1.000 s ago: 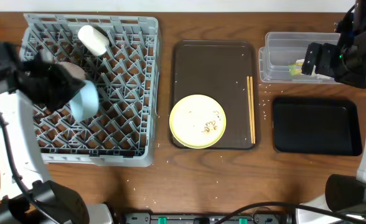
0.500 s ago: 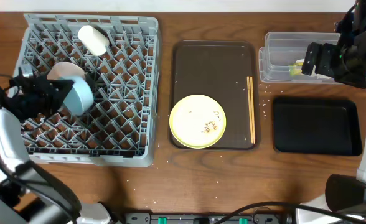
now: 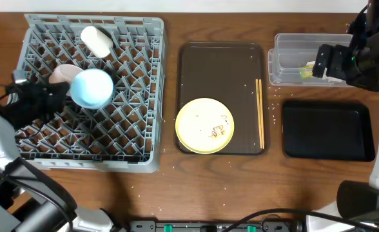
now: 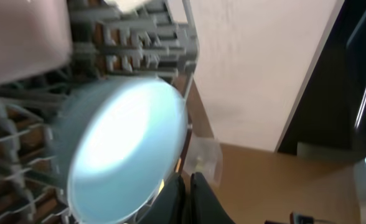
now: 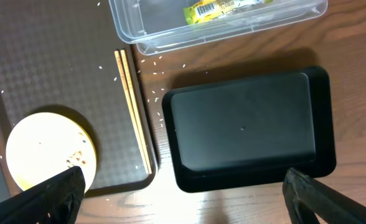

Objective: Sort waste into correct bins and load items into the dishwasher

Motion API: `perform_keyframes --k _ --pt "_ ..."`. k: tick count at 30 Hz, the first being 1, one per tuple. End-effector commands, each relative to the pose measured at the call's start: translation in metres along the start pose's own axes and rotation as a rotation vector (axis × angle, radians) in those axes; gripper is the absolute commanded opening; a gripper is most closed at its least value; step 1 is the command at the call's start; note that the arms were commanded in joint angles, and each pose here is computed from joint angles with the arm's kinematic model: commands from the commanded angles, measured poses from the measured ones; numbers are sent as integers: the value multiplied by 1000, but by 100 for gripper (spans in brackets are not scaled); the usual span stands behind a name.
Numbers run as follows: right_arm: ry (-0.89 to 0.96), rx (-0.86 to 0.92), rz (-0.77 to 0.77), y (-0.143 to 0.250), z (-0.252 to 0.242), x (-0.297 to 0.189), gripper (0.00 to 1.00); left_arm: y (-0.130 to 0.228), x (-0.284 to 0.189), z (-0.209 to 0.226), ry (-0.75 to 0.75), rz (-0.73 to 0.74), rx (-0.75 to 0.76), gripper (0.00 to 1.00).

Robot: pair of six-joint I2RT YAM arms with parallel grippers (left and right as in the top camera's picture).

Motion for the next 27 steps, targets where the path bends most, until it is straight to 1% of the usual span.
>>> perform_keyframes --k 1,5,8,11,12,13,14,15,18,19,20,21,24,27 --pt "-2 -13 -24 2 -2 -9 99 -4 -15 7 8 -38 -39 7" --pt "-2 -13 -24 2 -2 -9 99 -7 -32 14 -3 -79 -88 8" --pt "-2 -13 -24 2 -2 -9 99 -6 -37 11 20 -85 -100 7" --pt "-2 -13 -24 2 -2 -9 99 -2 -34 -5 55 -72 -10 8" --pt "-2 -13 -24 2 -2 -9 99 1 -31 -13 57 -63 37 10" --pt "-2 -13 -24 1 -2 -9 99 4 -27 -22 50 -53 88 16" --pt "-2 -13 -24 1 -2 -9 99 6 -24 -27 28 -46 121 17" --pt "-2 -13 -24 1 -2 -9 99 9 -19 -32 -17 -39 156 29" --pt "-3 -13 -26 1 -1 -9 99 18 -4 -46 -203 -27 293 47" --pt "-4 -13 -29 1 -1 -9 99 22 2 -53 -281 -28 351 58" --pt "-5 -13 -31 0 -1 -9 99 26 7 -60 -343 -31 405 66" --pt "-5 -13 -32 0 -1 -9 99 30 13 -69 -410 -37 467 72" --pt "-4 -13 -32 0 -1 -9 99 41 33 -90 -523 -52 619 77" --pt "-5 -13 -32 0 -1 -9 99 57 60 -101 -577 -19 744 79"
Point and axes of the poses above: each gripper's point midway between its finger pads, its own x axis out along the fingers, its own z axis along the line the jaws close on, y = z × x, the point moved 4 cm from there along -x, back along the fingers, and after that the axes turned 9 degrees about x, right-handed, at the moved point
